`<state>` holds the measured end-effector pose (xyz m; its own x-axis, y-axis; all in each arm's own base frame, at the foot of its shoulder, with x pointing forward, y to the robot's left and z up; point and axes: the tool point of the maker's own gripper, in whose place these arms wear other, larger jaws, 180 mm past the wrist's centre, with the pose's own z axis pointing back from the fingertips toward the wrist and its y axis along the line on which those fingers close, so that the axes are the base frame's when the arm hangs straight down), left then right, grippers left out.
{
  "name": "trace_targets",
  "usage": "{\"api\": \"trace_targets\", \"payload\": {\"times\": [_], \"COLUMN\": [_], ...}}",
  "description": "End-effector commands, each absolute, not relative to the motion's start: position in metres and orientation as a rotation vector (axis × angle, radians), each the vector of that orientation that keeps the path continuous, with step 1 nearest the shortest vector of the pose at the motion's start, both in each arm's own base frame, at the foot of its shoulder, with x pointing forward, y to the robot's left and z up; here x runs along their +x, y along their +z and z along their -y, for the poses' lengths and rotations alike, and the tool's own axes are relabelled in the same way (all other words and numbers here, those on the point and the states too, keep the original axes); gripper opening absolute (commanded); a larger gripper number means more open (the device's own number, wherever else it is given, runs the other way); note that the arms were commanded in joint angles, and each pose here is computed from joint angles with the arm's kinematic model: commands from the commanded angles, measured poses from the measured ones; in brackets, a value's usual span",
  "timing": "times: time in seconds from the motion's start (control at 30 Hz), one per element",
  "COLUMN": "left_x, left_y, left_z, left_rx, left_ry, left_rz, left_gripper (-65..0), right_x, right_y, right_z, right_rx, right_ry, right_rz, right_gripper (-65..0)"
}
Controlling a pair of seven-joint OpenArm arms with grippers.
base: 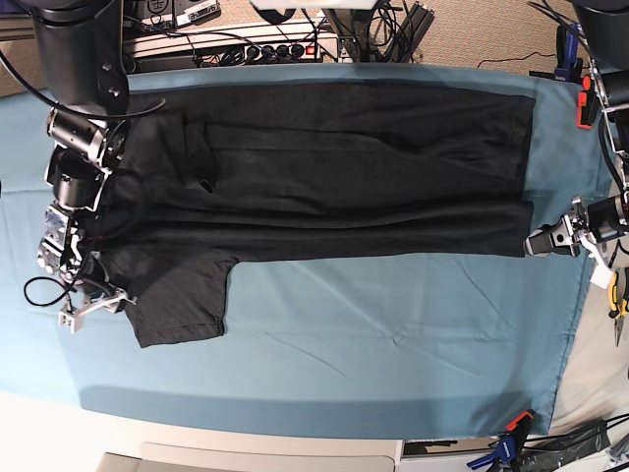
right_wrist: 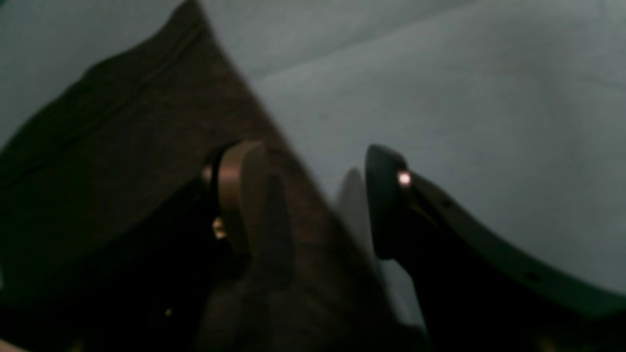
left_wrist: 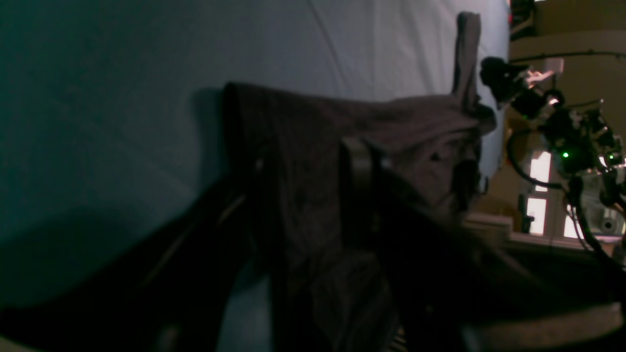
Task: Fold the T-shirt properly
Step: 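Open the right gripper and move it to the protruding sleeve, then grasp the sleeve with the right gripper and fold it onto the body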
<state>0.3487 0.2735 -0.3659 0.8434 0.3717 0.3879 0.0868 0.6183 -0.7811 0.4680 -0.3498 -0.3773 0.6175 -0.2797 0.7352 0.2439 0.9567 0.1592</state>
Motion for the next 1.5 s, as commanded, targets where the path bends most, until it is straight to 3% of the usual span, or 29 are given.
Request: {"api": "trace_targets", "payload": {"times": [0.0,0.23,0.43,0.73,0.8,0.93,0.97,1.47], "left_x": [0.362,0.362,0.362,0.362,0.362,0.362,0.362,0.362], "left_y": [-0.345,-0.345,-0.345,-0.345,-0.345,-0.345,-0.345,-0.345], "left_z": [-0.284,-0.284,-0.284,-0.284,-0.285,-0.284,-0.284,-0.284], "left_rx": [-0.897,-0.897,-0.897,-0.897,-0.897,-0.897,-0.897,-0.897], "left_ry": [0.163,0.163,0.164,0.163,0.163,0.164,0.164,0.163], "left_rz": [0.633,0.633,0.633,0.633,0.633,0.633,0.633,0.632], "left_gripper": [-43.0,-43.0,-43.0,-43.0,-43.0,-43.1,-43.1,-44.0], "right_x": [0.479,0.463,0.47,0.47,0.47,0.47,0.47,0.472], "right_y": [-0.361,-0.387,-0.381,-0.38,-0.38,-0.38,-0.38,-0.358], "right_z": [0.353,0.341,0.316,0.315,0.315,0.315,0.315,0.284], "right_rx": [0.048,0.061,0.199,0.202,0.202,0.202,0.202,0.316], "right_ry": [-0.302,-0.295,-0.253,-0.248,-0.248,-0.247,-0.247,-0.035], "right_rz": [0.906,0.862,0.896,0.898,0.901,0.901,0.9,0.955], "right_gripper": [-32.6,-32.6,-32.6,-33.6,-39.8,-62.2,-65.0,-65.0]}}
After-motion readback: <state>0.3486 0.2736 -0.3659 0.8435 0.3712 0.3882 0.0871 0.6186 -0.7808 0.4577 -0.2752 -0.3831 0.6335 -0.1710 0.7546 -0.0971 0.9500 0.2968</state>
